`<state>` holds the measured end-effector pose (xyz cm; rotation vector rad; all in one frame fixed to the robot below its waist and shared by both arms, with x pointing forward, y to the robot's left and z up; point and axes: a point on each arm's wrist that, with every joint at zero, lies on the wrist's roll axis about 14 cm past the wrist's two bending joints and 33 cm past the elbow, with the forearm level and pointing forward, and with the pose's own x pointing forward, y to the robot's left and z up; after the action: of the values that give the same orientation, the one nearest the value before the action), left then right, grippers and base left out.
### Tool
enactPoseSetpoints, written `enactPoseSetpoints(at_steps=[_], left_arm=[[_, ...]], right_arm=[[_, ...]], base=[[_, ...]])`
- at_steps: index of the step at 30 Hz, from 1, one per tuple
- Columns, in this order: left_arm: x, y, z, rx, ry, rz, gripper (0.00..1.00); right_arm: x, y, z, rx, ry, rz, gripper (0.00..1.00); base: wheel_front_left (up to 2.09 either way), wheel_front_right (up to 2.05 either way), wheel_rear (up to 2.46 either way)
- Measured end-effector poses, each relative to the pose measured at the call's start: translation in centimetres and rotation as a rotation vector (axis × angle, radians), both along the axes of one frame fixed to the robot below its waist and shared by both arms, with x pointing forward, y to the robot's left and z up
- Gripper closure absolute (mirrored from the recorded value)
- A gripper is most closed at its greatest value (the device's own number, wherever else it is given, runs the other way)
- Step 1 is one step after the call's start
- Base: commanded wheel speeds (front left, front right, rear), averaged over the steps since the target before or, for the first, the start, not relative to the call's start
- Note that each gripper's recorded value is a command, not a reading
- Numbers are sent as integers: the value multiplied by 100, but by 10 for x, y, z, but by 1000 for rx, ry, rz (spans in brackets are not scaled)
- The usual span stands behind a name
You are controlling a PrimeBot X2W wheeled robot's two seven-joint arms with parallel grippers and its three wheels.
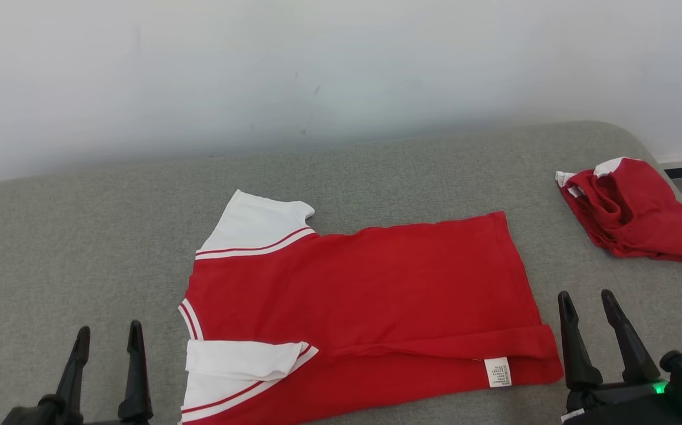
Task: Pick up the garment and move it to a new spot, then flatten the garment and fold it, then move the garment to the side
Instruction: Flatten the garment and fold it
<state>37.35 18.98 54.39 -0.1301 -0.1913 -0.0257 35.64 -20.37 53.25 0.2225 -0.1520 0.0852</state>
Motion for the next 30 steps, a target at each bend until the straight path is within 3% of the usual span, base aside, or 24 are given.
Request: enactPoseSetpoints(at_steps=[19, 25, 30], left_arm=[[-14, 9, -25, -16, 69, 34, 0], [9, 7, -12, 24, 28, -1, 0], [51, -3, 16, 76, -22, -80, 0]], right_arm=[[-9, -3, -27, -5, 84, -6, 0], [5, -9, -25, 17, 90, -4, 0], [34, -27, -14, -17, 99, -4, 0]], base=[[0, 0, 0], [0, 0, 0], [0, 0, 0]])
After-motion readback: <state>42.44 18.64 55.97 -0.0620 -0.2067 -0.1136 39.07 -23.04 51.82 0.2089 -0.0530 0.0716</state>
